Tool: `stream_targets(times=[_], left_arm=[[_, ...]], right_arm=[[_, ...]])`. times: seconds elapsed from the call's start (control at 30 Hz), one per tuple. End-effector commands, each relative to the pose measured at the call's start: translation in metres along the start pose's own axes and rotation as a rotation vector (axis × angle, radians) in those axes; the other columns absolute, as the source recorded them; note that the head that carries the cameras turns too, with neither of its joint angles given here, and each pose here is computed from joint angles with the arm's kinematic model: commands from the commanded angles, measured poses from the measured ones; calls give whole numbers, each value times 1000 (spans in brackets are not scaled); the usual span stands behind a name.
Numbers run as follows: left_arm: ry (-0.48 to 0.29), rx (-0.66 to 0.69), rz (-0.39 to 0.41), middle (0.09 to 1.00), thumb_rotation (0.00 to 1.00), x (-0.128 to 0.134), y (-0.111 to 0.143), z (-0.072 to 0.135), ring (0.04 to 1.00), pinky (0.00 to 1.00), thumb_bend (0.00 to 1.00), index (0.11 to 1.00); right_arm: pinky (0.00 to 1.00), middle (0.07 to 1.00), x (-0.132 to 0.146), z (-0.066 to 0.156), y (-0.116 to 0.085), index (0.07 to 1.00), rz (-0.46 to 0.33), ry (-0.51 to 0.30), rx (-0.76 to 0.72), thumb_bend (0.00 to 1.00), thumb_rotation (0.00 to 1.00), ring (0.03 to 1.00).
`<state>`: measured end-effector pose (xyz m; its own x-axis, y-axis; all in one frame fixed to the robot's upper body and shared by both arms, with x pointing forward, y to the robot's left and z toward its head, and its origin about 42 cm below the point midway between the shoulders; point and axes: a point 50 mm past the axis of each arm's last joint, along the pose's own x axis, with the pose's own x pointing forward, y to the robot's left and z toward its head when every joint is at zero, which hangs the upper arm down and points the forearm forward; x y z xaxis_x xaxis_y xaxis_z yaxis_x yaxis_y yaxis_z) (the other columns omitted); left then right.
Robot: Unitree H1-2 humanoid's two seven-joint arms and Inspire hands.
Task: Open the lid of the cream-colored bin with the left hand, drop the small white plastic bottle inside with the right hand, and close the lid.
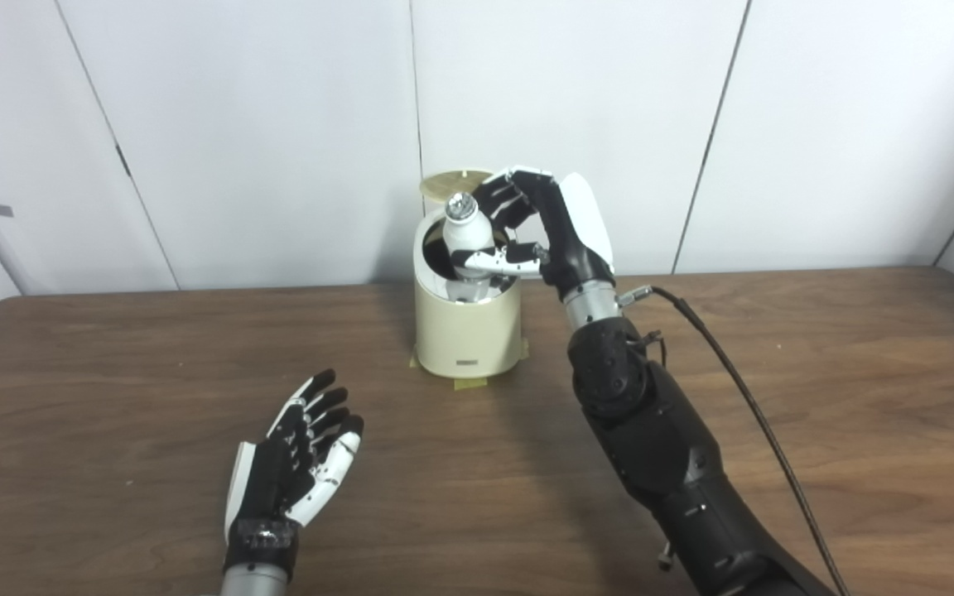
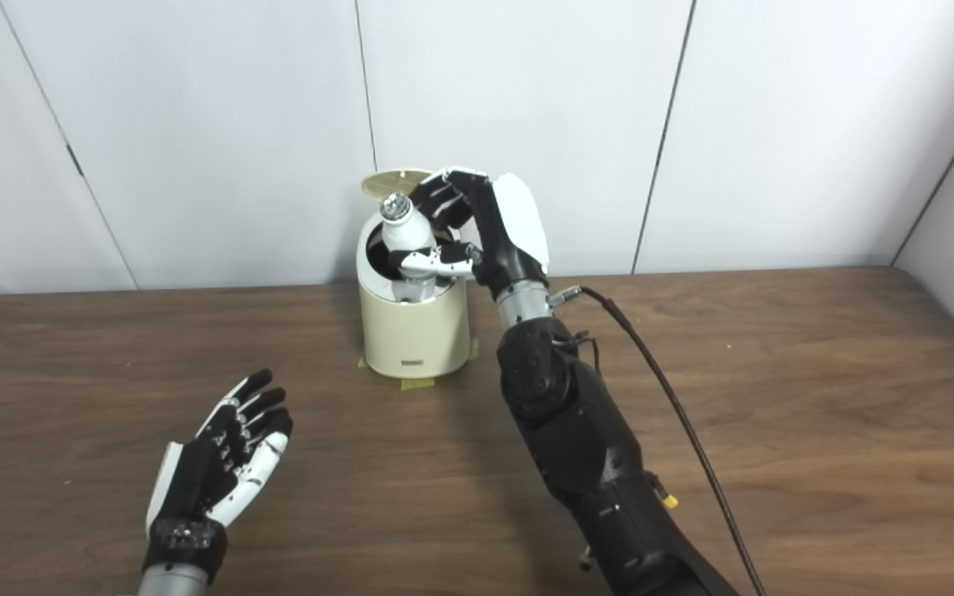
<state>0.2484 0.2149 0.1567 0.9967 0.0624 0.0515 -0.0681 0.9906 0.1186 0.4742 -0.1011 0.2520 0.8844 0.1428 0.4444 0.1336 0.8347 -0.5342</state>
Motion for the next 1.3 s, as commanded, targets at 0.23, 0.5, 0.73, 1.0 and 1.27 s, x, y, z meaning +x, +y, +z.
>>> stream_targets(times=[0.23,0.5,0.73,1.0,1.27], left_arm=[[2,-48,39,842,407,-17,-5,1,819,770,465,910],[-2,-36,38,826,403,-17,-4,2,803,758,452,907],[2,-39,38,821,388,-17,-3,3,801,760,446,903],[0,-41,39,814,386,-16,-3,3,791,755,444,900],[-2,-40,38,813,382,-14,-1,2,789,749,442,899]], right_arm=[[530,668,16,19,-15,620,-5,-69,-44,910,143,627],[544,684,15,21,-14,689,-2,-61,-56,949,156,645],[544,671,15,21,-15,667,-17,-71,-52,942,154,637],[387,503,9,29,-20,496,-128,-80,110,540,12,443],[377,482,-1,34,-41,489,-168,-49,171,522,0,430]])
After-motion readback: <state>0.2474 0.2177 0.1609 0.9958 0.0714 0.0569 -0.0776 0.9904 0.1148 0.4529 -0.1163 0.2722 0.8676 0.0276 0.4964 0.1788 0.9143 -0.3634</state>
